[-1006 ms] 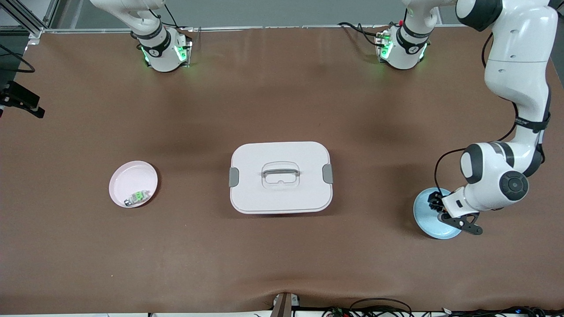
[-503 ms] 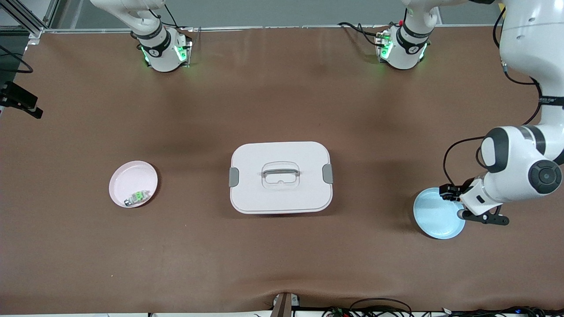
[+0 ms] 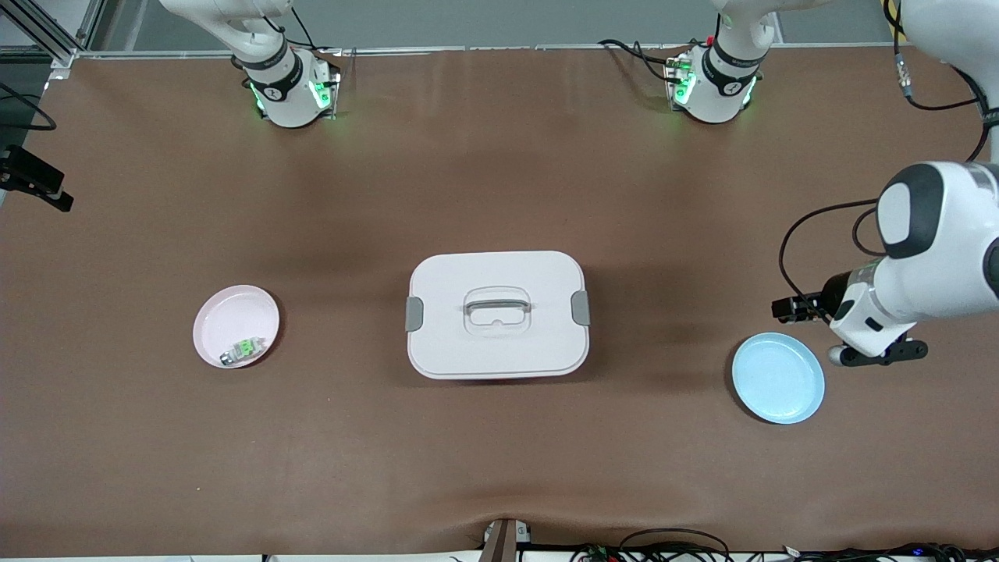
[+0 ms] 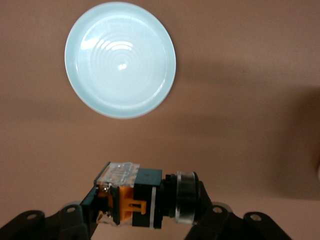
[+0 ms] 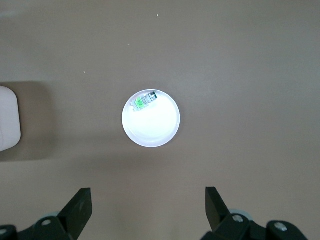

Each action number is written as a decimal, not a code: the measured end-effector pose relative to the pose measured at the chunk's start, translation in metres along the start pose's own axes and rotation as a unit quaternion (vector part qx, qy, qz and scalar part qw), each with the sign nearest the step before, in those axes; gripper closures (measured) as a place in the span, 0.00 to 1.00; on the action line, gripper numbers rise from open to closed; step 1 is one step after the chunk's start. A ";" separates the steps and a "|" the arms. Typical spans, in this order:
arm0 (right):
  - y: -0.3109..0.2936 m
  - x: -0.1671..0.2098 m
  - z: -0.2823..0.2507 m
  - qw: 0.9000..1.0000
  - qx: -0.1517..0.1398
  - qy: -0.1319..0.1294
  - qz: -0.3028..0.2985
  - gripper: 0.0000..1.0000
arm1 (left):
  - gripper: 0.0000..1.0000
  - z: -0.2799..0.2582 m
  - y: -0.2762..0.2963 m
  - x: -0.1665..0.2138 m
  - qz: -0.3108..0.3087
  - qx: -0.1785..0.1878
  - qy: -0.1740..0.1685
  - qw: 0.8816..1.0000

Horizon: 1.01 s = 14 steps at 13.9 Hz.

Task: Transfer orange switch to right arm and place
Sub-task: 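Carry the switch toward the table middle while the right gripper approaches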

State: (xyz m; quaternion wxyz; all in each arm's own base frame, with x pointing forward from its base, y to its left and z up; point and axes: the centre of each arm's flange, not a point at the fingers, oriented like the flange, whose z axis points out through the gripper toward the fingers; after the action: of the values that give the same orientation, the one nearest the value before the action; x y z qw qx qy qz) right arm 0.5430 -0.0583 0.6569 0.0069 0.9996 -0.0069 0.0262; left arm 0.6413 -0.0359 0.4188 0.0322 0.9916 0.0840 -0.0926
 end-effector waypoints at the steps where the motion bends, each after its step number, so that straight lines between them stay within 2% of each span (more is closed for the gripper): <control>1: 0.000 0.000 0.000 1.000 0.000 0.000 0.000 0.00 | 0.27 -0.014 0.006 -0.008 -0.027 -0.008 -0.010 1.000; 4: 0.000 0.000 -0.005 1.000 0.000 0.005 0.000 0.00 | 0.27 -0.056 0.049 -0.037 -0.094 -0.026 -0.020 0.995; 5: 0.000 0.000 -0.009 1.000 -0.001 0.010 0.000 0.00 | 0.27 -0.065 0.067 -0.047 -0.132 -0.040 -0.024 0.990; 8: -0.002 -0.002 -0.015 1.000 0.000 0.008 -0.001 0.00 | 0.27 -0.083 0.111 -0.070 -0.263 -0.081 -0.049 0.960; 11: -0.008 -0.007 -0.005 0.999 0.005 -0.031 -0.007 0.00 | 0.27 -0.093 0.147 -0.087 -0.333 -0.102 -0.070 0.935; 14: -0.009 -0.009 -0.003 0.999 0.007 -0.043 -0.017 0.00 | 0.27 -0.098 0.183 -0.103 -0.387 -0.118 -0.076 0.911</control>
State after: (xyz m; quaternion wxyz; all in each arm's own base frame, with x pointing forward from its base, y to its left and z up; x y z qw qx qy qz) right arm 0.5336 -0.0489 0.6593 0.0000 0.9998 0.0103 -0.0172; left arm 0.5907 -0.2248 0.5430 0.1167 0.8603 0.4688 -0.1628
